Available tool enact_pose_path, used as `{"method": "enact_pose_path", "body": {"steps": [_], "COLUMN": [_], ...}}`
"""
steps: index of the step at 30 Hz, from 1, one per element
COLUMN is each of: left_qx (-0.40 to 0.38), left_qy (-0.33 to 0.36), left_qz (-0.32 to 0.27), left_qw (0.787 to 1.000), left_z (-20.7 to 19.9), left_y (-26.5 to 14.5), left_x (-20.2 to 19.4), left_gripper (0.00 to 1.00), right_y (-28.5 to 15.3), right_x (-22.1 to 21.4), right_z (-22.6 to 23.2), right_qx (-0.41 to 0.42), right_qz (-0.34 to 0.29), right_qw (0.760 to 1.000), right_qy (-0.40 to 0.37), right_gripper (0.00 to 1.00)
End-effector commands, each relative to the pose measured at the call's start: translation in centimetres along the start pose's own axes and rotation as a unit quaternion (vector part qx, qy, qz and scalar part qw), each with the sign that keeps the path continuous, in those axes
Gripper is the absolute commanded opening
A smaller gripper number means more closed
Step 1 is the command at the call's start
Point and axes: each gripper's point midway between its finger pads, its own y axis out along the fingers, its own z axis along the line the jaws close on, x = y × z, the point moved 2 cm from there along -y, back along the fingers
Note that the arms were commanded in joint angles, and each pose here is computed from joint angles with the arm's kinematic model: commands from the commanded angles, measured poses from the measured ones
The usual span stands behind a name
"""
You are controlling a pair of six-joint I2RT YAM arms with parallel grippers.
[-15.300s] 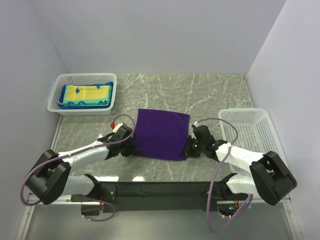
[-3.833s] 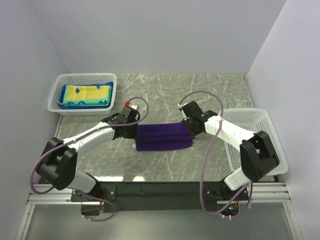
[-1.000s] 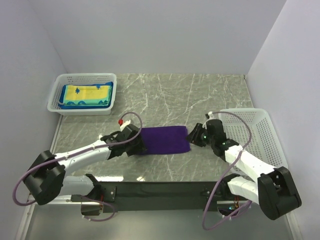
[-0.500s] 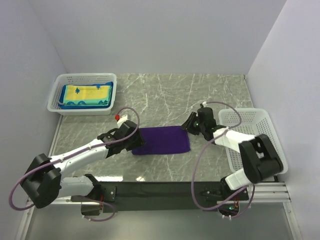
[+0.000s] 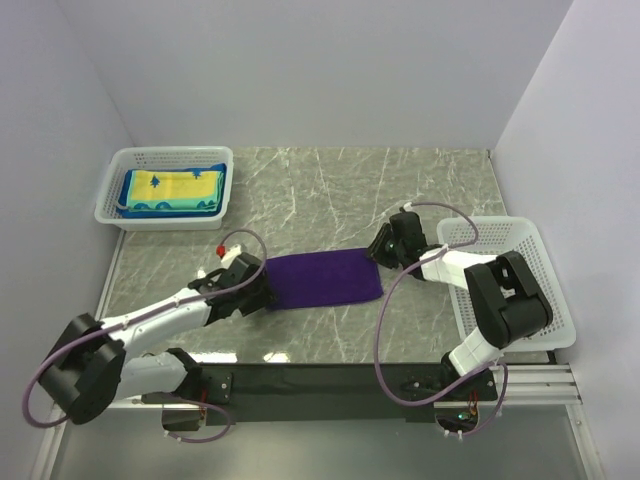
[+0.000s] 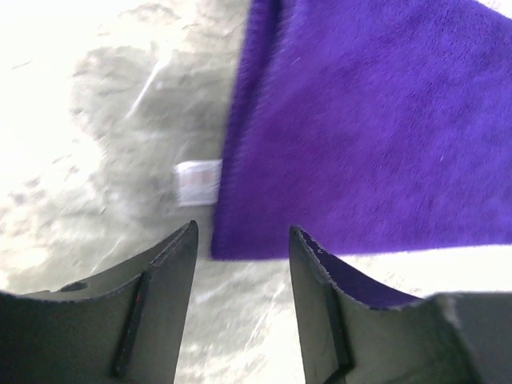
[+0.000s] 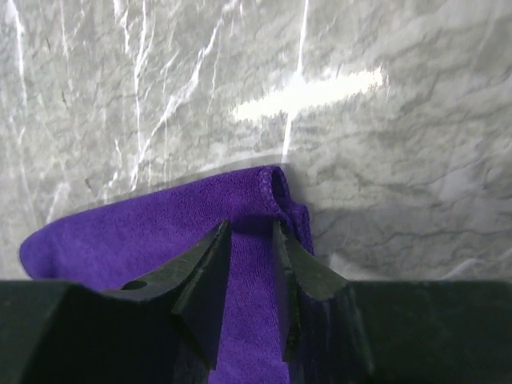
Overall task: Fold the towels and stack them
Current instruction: Neatly place the folded towel into the bin
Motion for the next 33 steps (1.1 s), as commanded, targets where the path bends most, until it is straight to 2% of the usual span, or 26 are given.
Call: {"method": "enact_pose_path", "body": {"steps": [1,3,8,9,12,13,15,16,19,22,23,30,33], "left_qx": [0.003,-0.002,-0.042,-0.037,-0.017,-0.005,0.012,0.022,0.046,0.066,0.075,0.064,0.059], "left_qy": [-0.007,-0.004,-0.021,-0.024,-0.022,-0.021,-0.020,-0.021,-0.021,-0.018,-0.020,-0.023,-0.026], "left_qz": [-0.010,-0.026,-0.044,-0.061,-0.096,-0.096,-0.119,-0.123,-0.150,-0.169,-0.173,-0.176,-0.180], "left_qw": [1.000,1.000,0.998,0.997,0.995,0.995,0.993,0.992,0.987,0.983,0.982,0.982,0.982], "left_z": [0.3,-0.3,-1.5,-1.1,0.0,0.6,1.8,2.5,4.5,6.1,6.6,7.1,6.9], "left_y": [-1.5,-2.7,-4.8,-5.3,-6.5,-6.7,-7.5,-7.9,-8.9,-9.3,-9.1,-8.6,-8.8], "left_x": [0.6,1.9,5.7,7.4,10.9,11.4,13.8,14.3,16.3,17.1,17.0,16.2,16.5], "left_gripper": [0.56,0.58,0.77,0.82,0.93,0.99,0.99,0.99,0.99,0.99,0.99,0.99,0.99], "right_y": [-0.6,-1.8,-5.6,-6.2,-7.6,-8.1,-8.4,-8.9,-8.7,-8.2,-7.6,-5.2,-4.3], "right_x": [2.5,3.9,4.8,3.5,2.3,0.4,-1.0,-3.3,-6.5,-11.2,-13.3,-18.7,-20.0], "right_z": [-0.7,0.6,5.2,6.8,8.8,9.9,11.8,13.0,15.1,17.4,18.5,20.8,21.6], "right_qx": [-0.037,-0.029,0.008,0.021,0.021,0.032,0.051,0.067,0.080,0.096,0.101,0.076,0.066], "right_qz": [-0.036,-0.058,-0.066,-0.056,-0.045,-0.025,-0.011,0.009,0.034,0.071,0.087,0.122,0.130], "right_qw": [0.998,0.996,0.979,0.973,0.957,0.950,0.941,0.932,0.914,0.886,0.871,0.823,0.811], "right_qy": [-0.034,-0.064,-0.193,-0.224,-0.286,-0.310,-0.333,-0.357,-0.396,-0.447,-0.473,-0.549,-0.567], "right_gripper": [0.37,0.38,0.43,0.54,0.72,0.75,0.77,0.78,0.79,0.76,0.74,0.67,0.65]}}
